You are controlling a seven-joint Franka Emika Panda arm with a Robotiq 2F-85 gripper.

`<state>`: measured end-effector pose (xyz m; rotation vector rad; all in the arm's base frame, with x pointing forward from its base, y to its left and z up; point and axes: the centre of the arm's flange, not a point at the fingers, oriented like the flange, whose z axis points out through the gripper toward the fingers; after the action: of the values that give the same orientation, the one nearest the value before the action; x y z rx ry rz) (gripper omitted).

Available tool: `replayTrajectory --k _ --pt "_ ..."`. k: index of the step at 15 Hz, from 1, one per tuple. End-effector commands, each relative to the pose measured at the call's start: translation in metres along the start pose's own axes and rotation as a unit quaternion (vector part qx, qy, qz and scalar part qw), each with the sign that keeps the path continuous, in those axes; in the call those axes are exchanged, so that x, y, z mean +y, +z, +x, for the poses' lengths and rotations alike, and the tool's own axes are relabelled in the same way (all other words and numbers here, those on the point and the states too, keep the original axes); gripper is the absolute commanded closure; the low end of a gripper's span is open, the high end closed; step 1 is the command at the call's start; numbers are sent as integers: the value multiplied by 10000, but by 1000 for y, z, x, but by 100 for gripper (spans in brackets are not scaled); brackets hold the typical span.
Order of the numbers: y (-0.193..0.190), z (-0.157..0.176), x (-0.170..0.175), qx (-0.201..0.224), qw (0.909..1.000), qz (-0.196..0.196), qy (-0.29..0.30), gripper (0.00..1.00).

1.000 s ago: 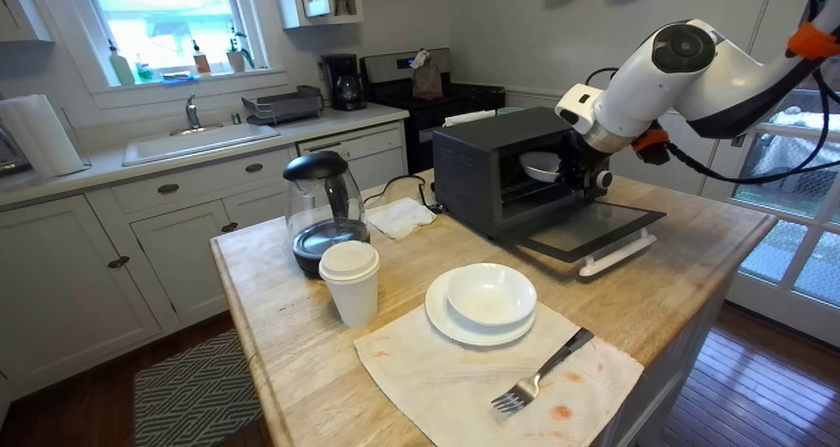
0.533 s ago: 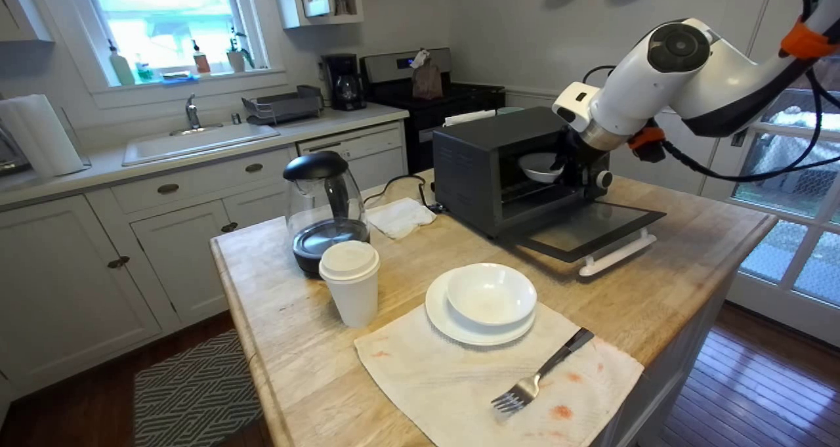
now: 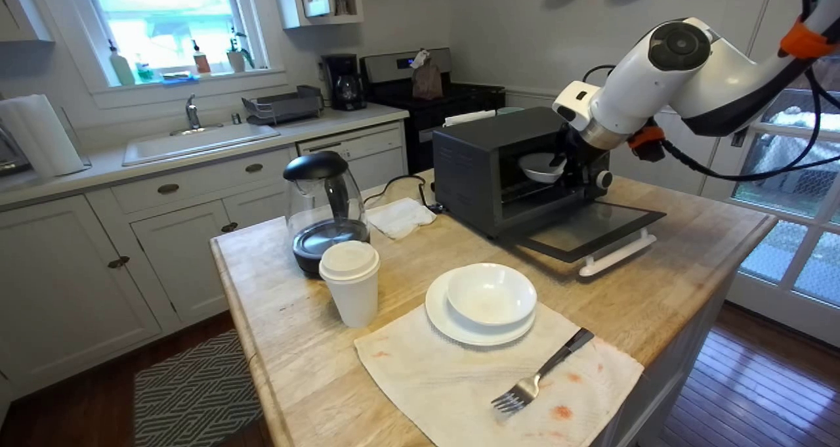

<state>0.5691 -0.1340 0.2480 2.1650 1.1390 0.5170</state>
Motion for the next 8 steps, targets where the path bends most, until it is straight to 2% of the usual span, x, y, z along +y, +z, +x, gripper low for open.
replayTrajectory --k 1,2,3,5,6,8 --pt "3 -5 2 105 9999 -9 18 48" --pt "3 -5 3 104 9999 -7 40 50" --pt "3 -5 3 98 9999 -9 47 45" --pt "2 -7 3 80 9999 -12 70 21" --pt "2 -7 3 79 9999 -7 78 20" --pt "-1 -9 1 29 9999 -2 135 8"
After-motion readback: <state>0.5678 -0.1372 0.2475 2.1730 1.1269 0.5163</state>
